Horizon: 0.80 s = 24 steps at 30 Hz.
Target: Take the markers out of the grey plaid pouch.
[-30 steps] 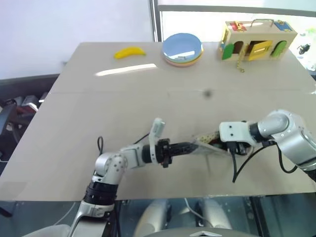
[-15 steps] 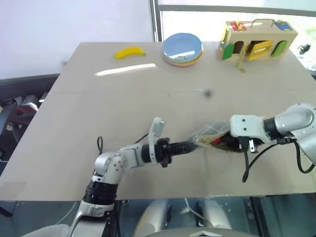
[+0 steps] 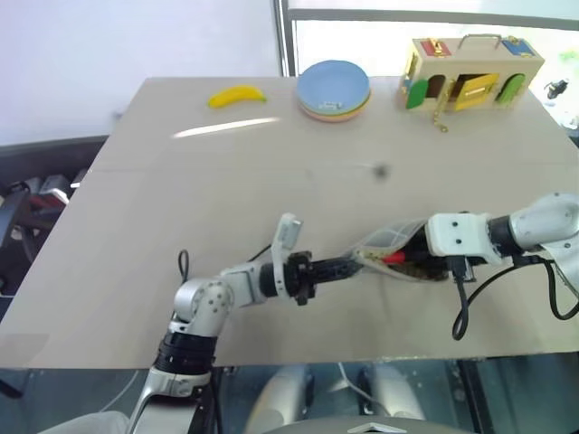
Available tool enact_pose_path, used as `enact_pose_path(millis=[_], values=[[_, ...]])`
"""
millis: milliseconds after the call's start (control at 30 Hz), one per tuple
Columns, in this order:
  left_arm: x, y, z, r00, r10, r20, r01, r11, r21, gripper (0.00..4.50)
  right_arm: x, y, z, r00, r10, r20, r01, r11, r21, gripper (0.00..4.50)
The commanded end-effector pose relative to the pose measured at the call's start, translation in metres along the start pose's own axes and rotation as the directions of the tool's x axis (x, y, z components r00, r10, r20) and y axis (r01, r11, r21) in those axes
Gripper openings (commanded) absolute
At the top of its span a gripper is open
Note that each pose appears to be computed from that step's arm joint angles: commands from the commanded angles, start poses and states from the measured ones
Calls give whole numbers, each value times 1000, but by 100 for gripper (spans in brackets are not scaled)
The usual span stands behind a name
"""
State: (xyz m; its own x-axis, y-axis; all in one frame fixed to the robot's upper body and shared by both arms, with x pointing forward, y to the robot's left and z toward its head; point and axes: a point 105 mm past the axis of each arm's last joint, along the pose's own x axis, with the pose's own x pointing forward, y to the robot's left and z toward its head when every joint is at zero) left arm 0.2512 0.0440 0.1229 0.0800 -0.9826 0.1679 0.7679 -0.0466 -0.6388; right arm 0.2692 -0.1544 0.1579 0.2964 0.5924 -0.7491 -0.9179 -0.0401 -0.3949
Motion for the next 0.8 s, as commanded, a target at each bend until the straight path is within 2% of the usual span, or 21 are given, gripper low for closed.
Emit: enact_pose_path(millis=[33, 600, 667, 767, 800], values=[[2, -4, 7, 999, -22, 25, 22, 999, 23, 0, -9, -2, 6, 1000, -13, 15, 13, 1000, -22, 84], [0, -5, 8, 999, -14, 34, 14, 1000, 18, 0, -3, 8, -7, 999, 33, -21, -33, 999, 29, 84], [0, -5, 8, 999, -13, 34, 13, 1000, 17, 0, -3, 11, -8, 999, 45, -27, -44, 998, 39, 186], [0, -5, 8, 999, -13, 34, 12, 1000, 15, 0, 0, 8, -9, 999, 15, -30, -14, 999, 32, 313], [0, -5, 8, 999, -13, 35, 12, 1000, 14, 0, 0, 7, -9, 999, 7, -31, -6, 1000, 29, 313]])
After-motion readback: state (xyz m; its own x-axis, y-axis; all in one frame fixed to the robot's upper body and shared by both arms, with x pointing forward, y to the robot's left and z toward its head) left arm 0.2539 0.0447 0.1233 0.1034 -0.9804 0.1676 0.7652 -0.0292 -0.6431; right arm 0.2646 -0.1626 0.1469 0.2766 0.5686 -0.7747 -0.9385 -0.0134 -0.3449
